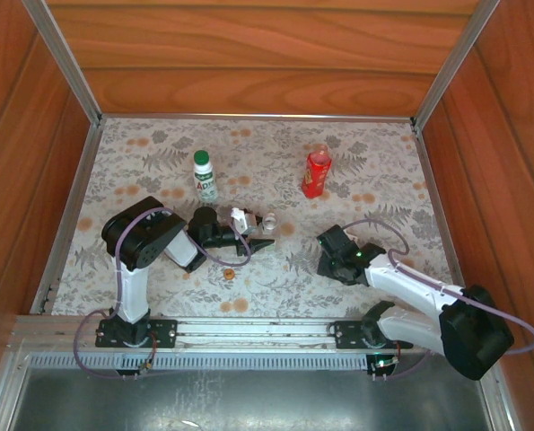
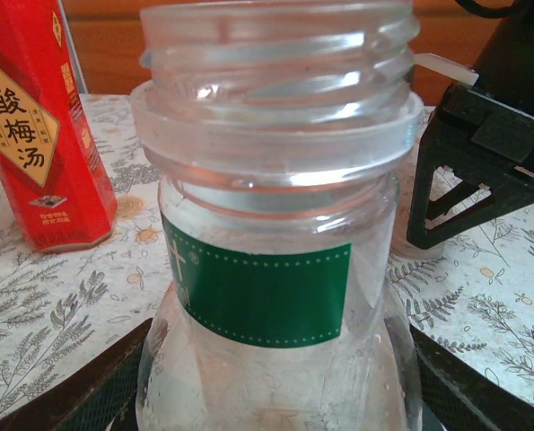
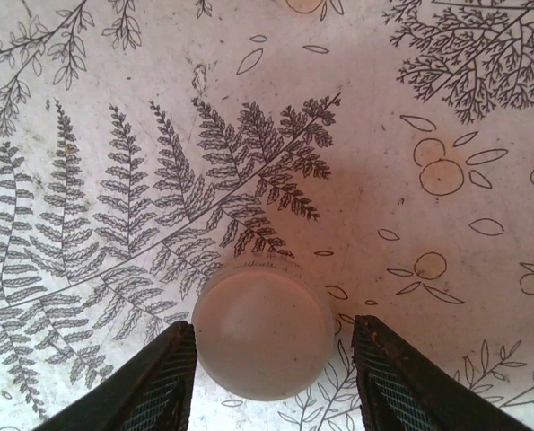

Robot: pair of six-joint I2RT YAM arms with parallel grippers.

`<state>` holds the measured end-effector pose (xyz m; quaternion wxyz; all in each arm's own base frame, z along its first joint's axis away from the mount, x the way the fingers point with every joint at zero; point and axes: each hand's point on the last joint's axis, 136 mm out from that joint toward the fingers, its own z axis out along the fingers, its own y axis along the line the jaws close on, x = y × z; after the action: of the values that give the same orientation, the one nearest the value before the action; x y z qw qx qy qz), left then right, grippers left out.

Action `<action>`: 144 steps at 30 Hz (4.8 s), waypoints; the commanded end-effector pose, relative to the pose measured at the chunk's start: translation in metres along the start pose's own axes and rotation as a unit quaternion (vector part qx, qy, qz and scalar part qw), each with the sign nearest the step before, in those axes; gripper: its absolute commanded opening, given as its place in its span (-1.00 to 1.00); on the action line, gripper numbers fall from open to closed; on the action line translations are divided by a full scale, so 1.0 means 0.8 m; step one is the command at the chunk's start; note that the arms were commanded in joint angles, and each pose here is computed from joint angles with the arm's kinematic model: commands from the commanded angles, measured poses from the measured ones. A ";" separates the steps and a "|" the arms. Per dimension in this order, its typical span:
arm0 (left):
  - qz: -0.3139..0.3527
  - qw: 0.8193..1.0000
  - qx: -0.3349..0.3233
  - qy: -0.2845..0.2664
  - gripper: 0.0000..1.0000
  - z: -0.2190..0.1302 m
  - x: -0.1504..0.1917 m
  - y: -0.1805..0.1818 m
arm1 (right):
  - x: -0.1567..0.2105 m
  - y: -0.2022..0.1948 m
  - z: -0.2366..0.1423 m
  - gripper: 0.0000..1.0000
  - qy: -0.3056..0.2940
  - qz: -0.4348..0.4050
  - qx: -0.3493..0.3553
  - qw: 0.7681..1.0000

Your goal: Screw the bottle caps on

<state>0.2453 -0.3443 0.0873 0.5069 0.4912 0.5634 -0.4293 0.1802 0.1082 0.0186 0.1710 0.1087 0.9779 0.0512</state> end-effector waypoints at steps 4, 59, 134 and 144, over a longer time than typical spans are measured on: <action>0.005 1.000 0.008 -0.013 0.25 -0.001 -0.010 -0.001 | -0.007 -0.010 0.004 -0.05 -0.011 -0.001 0.025 1.000; -0.009 1.000 -0.030 0.002 0.25 -0.031 -0.001 0.004 | -0.055 0.086 0.041 0.06 -0.077 -0.197 -0.030 0.977; -0.011 1.000 -0.023 0.000 0.25 -0.030 -0.001 0.004 | -0.073 0.288 -0.151 -0.18 -0.003 -0.391 -0.183 0.902; -0.012 1.000 -0.023 -0.001 0.25 -0.029 -0.001 0.005 | -0.066 0.292 -0.144 -0.18 0.006 -0.411 -0.173 0.895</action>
<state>0.2444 -0.3187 0.0857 0.5092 0.4701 0.5899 -0.4145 0.2399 0.3118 0.1748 0.1945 -0.3154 0.9170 0.1479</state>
